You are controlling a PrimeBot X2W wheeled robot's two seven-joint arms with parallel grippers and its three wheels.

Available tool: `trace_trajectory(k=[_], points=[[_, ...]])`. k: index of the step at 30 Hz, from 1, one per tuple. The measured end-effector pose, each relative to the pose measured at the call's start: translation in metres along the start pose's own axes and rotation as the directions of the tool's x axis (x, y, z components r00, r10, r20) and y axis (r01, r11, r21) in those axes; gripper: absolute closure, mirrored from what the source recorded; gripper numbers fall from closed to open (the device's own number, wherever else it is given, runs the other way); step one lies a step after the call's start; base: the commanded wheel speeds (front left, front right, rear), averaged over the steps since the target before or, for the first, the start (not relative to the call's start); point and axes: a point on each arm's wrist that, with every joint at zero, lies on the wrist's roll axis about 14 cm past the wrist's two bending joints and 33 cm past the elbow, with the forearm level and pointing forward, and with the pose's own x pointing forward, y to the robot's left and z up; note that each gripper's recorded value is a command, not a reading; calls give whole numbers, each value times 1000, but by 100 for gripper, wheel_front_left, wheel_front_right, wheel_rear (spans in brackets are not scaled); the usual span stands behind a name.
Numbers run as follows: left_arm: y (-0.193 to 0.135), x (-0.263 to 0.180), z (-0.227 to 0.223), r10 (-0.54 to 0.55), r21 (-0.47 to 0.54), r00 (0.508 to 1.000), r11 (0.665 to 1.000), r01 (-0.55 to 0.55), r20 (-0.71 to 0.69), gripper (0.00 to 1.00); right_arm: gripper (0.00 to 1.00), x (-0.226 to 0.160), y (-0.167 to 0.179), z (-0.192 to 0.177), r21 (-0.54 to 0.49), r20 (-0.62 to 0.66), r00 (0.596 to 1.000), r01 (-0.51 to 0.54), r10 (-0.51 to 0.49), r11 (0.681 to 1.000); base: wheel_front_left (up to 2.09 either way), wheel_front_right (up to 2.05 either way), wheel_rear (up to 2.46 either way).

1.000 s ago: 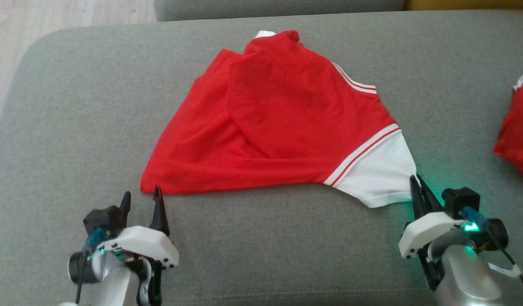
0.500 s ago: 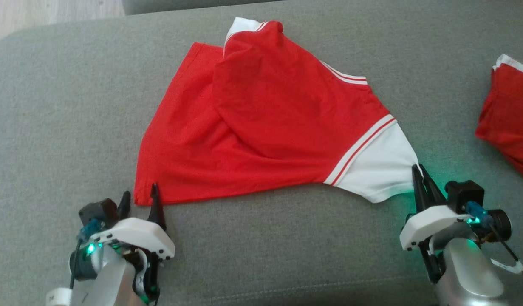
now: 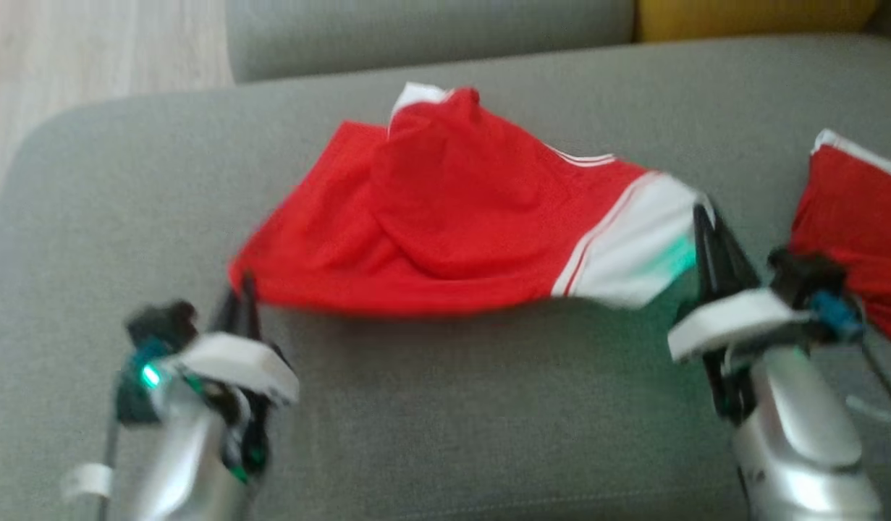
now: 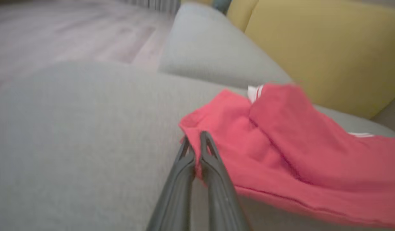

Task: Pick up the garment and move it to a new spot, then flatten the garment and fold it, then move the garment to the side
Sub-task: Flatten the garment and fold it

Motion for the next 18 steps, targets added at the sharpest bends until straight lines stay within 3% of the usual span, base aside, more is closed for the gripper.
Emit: trace_trajectory(k=[2,3,6,10,14,18], points=[[3,5,45,-14,45,992,999,9,123,100,100,8,4,39,6,105,994,-19,18,1000,0,0,0],[6,8,102,-30,100,964,995,4,266,100,100,14,2,85,-1,222,975,-31,30,1000,0,0,0],[1,1,194,-85,191,873,981,-9,481,100,100,18,2,157,-9,391,919,-57,56,998,0,0,0],[-10,-22,280,-168,295,743,954,-42,648,100,100,14,9,240,-15,552,828,-110,100,994,0,0,0],[-12,-26,310,-188,340,720,938,-71,668,100,100,16,15,281,-29,600,789,-143,131,989,0,0,0],[-15,-2,308,-195,371,779,927,-52,596,100,100,39,19,283,-11,550,822,-167,145,986,0,0,0]])
